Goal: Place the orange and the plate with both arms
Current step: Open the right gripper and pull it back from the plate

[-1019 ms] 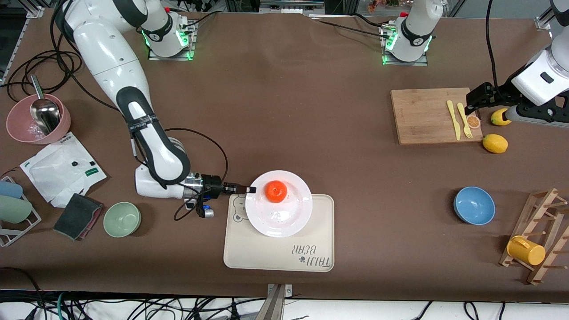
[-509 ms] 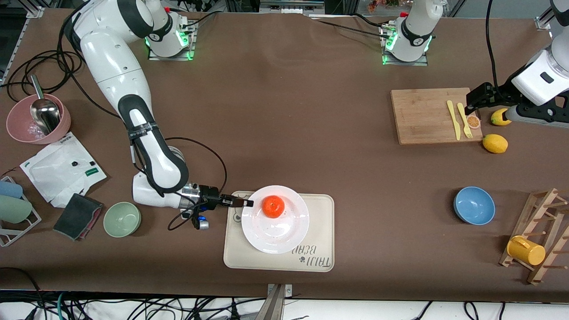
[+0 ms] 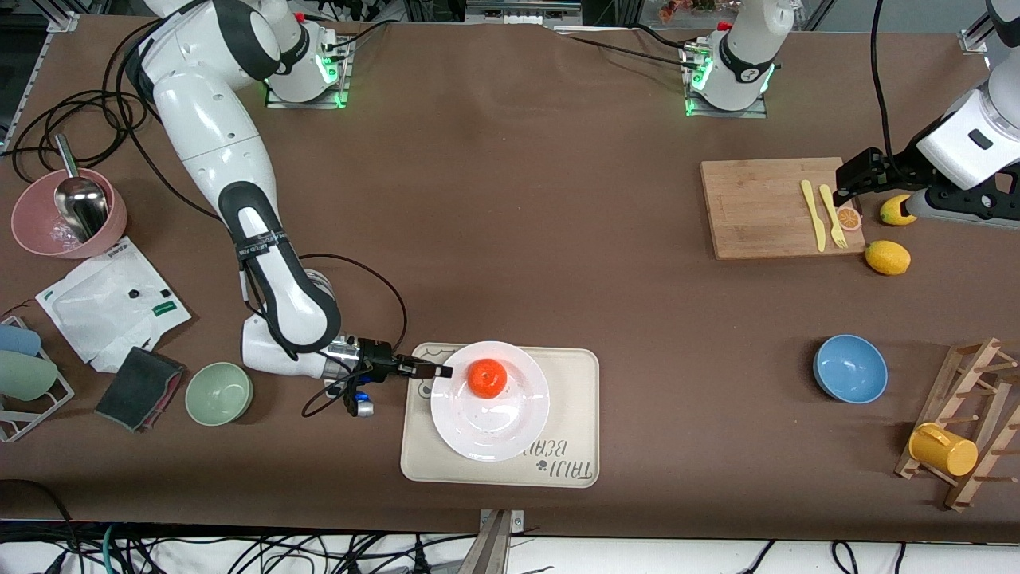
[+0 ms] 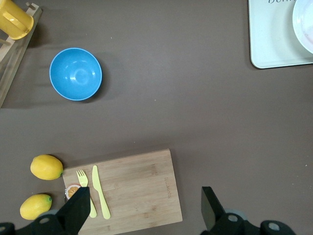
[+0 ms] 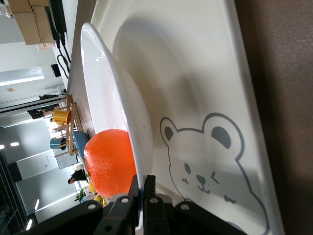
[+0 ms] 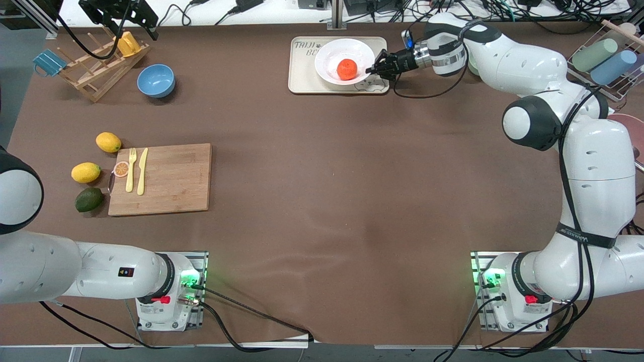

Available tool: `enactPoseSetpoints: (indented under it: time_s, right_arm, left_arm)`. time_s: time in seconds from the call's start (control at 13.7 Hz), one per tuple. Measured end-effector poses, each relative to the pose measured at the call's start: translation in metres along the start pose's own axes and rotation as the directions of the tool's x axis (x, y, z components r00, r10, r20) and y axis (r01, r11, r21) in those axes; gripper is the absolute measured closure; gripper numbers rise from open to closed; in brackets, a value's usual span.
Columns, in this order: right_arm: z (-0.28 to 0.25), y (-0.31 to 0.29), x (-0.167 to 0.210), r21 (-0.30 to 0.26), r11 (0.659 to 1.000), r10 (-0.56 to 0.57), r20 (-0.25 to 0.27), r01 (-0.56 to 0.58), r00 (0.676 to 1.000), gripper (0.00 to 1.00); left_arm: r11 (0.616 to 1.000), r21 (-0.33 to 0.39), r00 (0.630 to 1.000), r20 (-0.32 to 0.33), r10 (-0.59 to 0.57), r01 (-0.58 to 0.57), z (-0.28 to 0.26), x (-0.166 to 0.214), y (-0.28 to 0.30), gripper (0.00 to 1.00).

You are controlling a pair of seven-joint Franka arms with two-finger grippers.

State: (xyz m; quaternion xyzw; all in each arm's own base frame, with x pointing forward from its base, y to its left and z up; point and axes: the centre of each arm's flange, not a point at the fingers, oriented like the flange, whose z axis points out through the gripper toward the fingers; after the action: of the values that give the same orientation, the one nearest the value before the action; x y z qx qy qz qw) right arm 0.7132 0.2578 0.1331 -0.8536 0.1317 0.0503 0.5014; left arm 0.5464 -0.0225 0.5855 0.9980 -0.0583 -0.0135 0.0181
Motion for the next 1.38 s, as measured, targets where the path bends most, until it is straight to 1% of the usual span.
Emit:
enactPoseSetpoints:
  time_s: [0.15, 0.22, 0.29, 0.36, 0.44, 0.51, 0.58, 0.66, 0.73, 0.87, 0.95, 1.16, 1.24, 1.38]
  right_arm:
    - [0.001, 0.001, 0.0, 0.0, 1.0, 0.001, 0.0, -0.001, 1.0, 0.95]
    - [0.0, 0.0, 0.0, 0.0, 1.0, 0.0, 0.0, 0.0, 1.0, 0.9]
    - [0.0, 0.0, 0.001, 0.001, 1.0, -0.001, -0.001, 0.001, 1.0, 0.82]
    - [-0.001, -0.002, 0.001, 0.002, 1.0, -0.003, -0.002, 0.003, 1.0, 0.7]
    - [-0.001, -0.003, 0.002, 0.003, 1.0, -0.005, -0.004, 0.005, 1.0, 0.62]
    - [-0.002, -0.004, 0.002, 0.005, 1.0, -0.007, -0.005, 0.007, 1.0, 0.5]
    - [-0.002, -0.005, 0.002, 0.005, 1.0, -0.008, -0.005, 0.008, 1.0, 0.41]
    - [-0.002, -0.006, 0.002, 0.005, 1.0, -0.01, -0.004, 0.01, 1.0, 0.29]
    - [-0.001, -0.008, 0.001, 0.002, 1.0, -0.016, -0.002, 0.016, 1.0, 0.18]
    - [-0.003, -0.015, -0.004, -0.026, 0.999, -0.041, 0.0, 0.041, 0.999, 0.01]
    - [-0.006, -0.021, -0.007, -0.045, 0.997, -0.057, -0.001, 0.057, 0.998, 0.01]
    - [-0.023, -0.049, -0.026, -0.106, 0.987, -0.12, 0.018, 0.121, 0.993, 0.0]
    - [-0.031, -0.061, -0.035, -0.134, 0.979, -0.148, 0.026, 0.151, 0.989, 0.0]
    - [-0.053, -0.08, -0.053, -0.217, 0.951, -0.216, 0.05, 0.222, 0.975, 0.0]
  left_arm:
    - [1.0, 0.0, 1.0, 0.0, 0.0, 0.0, 0.0, 0.0, 0.0, 0.0]
    - [1.0, 0.0, 1.0, 0.0, 0.0, 0.0, 0.0, 0.0, 0.0, 0.0]
    - [1.0, 0.0, 1.0, 0.0, 0.0, 0.0, 0.0, 0.0, 0.0, 0.0]
    - [1.0, 0.0, 1.0, 0.0, 0.0, 0.0, 0.0, 0.0, 0.0, 0.0]
    - [1.0, 0.0, 1.0, 0.0, 0.0, 0.0, 0.0, 0.0, 0.0, 0.0]
    - [1.0, 0.0, 1.0, 0.0, 0.0, 0.0, 0.0, 0.0, 0.0, 0.0]
    - [1.0, 0.0, 1.0, 0.0, 0.0, 0.0, 0.0, 0.0, 0.0, 0.0]
    - [1.0, 0.0, 1.0, 0.0, 0.0, 0.0, 0.0, 0.0, 0.0, 0.0]
    - [1.0, 0.0, 1.0, 0.0, 0.0, 0.0, 0.0, 0.0, 0.0, 0.0]
    - [1.0, 0.0, 1.0, 0.0, 0.0, 0.0, 0.0, 0.0, 0.0, 0.0]
    - [1.0, 0.0, 1.0, 0.0, 0.0, 0.0, 0.0, 0.0, 0.0, 0.0]
    - [1.0, 0.0, 1.0, 0.0, 0.0, 0.0, 0.0, 0.0, 0.0, 0.0]
    - [1.0, 0.0, 1.0, 0.0, 0.0, 0.0, 0.0, 0.0, 0.0, 0.0]
    - [1.0, 0.0, 1.0, 0.0, 0.0, 0.0, 0.0, 0.0, 0.0, 0.0]
